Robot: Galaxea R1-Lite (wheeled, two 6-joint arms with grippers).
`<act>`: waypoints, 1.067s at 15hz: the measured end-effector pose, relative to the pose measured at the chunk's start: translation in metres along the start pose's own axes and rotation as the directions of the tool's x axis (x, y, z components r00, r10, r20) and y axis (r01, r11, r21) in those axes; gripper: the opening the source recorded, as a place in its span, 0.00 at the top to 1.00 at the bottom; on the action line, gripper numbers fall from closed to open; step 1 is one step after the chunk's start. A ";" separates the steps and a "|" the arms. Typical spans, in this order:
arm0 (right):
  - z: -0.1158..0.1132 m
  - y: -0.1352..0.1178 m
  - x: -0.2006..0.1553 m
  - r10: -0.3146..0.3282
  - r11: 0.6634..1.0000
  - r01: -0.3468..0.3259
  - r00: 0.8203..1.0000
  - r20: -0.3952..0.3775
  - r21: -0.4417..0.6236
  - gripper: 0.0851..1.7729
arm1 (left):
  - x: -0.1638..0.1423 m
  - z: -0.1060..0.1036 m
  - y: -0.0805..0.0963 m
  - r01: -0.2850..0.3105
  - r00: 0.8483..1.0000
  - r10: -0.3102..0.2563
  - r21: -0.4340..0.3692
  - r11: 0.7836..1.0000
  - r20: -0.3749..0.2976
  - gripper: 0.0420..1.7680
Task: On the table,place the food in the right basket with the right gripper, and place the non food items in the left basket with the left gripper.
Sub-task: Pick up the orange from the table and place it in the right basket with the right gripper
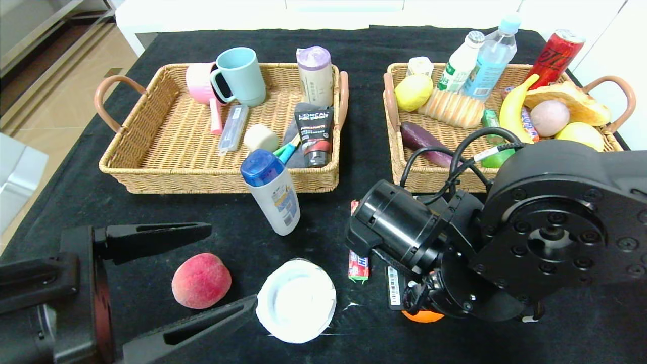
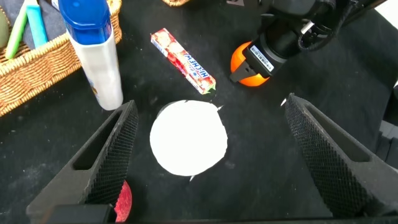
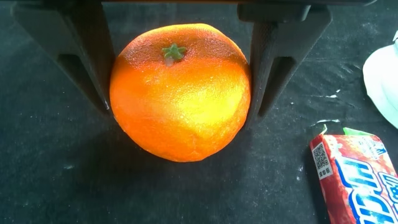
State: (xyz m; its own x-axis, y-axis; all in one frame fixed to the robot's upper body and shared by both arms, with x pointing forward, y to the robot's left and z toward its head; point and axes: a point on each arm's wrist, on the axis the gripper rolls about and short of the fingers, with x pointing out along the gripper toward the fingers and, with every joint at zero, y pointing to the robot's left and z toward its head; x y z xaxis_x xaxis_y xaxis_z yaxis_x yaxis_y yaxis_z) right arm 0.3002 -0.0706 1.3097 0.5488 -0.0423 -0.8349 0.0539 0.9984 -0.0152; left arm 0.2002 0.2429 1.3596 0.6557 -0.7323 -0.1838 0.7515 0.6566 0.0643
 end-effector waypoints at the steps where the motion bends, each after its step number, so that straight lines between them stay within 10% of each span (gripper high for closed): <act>1: 0.000 0.000 0.000 0.000 1.000 0.000 1.000 0.001 -0.001 0.31 | 0.000 0.000 0.000 0.000 1.000 0.000 0.000 1.000 -0.002 0.03; 16: 0.043 -0.045 -0.036 -0.012 0.990 0.040 0.978 0.207 -0.132 0.31 | -0.005 0.001 -0.001 0.006 1.000 -0.006 0.015 1.000 0.021 0.03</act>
State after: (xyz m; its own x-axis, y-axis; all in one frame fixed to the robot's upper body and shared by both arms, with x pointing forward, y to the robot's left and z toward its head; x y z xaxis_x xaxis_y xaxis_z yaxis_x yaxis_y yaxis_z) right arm 0.3142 -0.1156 1.3645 0.7091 -0.0611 -0.7024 -0.0347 0.9920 -0.1214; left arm 0.1965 0.2457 1.3617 0.6526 -0.7398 -0.1639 0.7562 0.6498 0.0778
